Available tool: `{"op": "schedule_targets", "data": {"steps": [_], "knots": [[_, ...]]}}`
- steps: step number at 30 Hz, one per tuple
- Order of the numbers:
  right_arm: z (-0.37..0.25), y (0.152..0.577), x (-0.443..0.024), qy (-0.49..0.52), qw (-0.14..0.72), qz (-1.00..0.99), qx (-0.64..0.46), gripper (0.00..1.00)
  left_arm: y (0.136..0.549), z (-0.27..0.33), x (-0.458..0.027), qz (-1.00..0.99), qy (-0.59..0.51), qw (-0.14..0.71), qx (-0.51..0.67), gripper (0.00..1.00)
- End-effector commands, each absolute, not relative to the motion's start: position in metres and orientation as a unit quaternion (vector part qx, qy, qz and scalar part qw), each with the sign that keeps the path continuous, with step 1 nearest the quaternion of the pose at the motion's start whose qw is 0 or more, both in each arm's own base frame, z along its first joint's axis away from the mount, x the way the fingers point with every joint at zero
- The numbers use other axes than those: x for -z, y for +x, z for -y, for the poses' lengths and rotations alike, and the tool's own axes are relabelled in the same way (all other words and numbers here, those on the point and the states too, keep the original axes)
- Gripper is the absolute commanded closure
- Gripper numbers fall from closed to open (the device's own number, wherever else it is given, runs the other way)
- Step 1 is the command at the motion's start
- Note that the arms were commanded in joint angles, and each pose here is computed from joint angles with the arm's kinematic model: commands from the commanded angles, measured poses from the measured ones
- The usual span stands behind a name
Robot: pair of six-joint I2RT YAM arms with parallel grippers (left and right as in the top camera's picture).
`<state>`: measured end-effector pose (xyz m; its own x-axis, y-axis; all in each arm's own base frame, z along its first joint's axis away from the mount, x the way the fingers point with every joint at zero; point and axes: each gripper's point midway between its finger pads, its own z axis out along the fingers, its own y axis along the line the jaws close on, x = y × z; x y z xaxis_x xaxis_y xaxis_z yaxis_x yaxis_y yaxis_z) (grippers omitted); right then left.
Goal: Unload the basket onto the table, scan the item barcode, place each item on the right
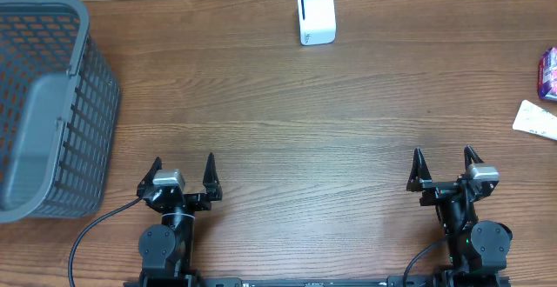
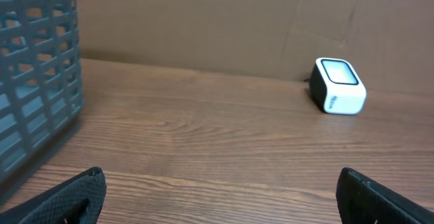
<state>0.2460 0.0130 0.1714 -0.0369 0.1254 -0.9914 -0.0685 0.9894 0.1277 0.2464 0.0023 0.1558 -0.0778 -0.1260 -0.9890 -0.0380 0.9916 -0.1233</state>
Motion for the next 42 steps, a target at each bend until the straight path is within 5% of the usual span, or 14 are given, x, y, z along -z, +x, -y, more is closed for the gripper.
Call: {"op": "schedule_targets", "data": {"steps": [1,42], "knots": [[-0.0142,0.2460,-0.1702,0.019,0.696,-0.714,-0.073,0.00,0.2459,-0.0091,-0.1577,-0.727,-0.073,0.682,0.028,0.00],[-0.0142,0.2460,-0.1703,0.019,0.696,-0.714,-0.073,0.00,0.2460,-0.0071,-0.1573,-0.731,-0.026,0.682,-0.007,0.00]]}}
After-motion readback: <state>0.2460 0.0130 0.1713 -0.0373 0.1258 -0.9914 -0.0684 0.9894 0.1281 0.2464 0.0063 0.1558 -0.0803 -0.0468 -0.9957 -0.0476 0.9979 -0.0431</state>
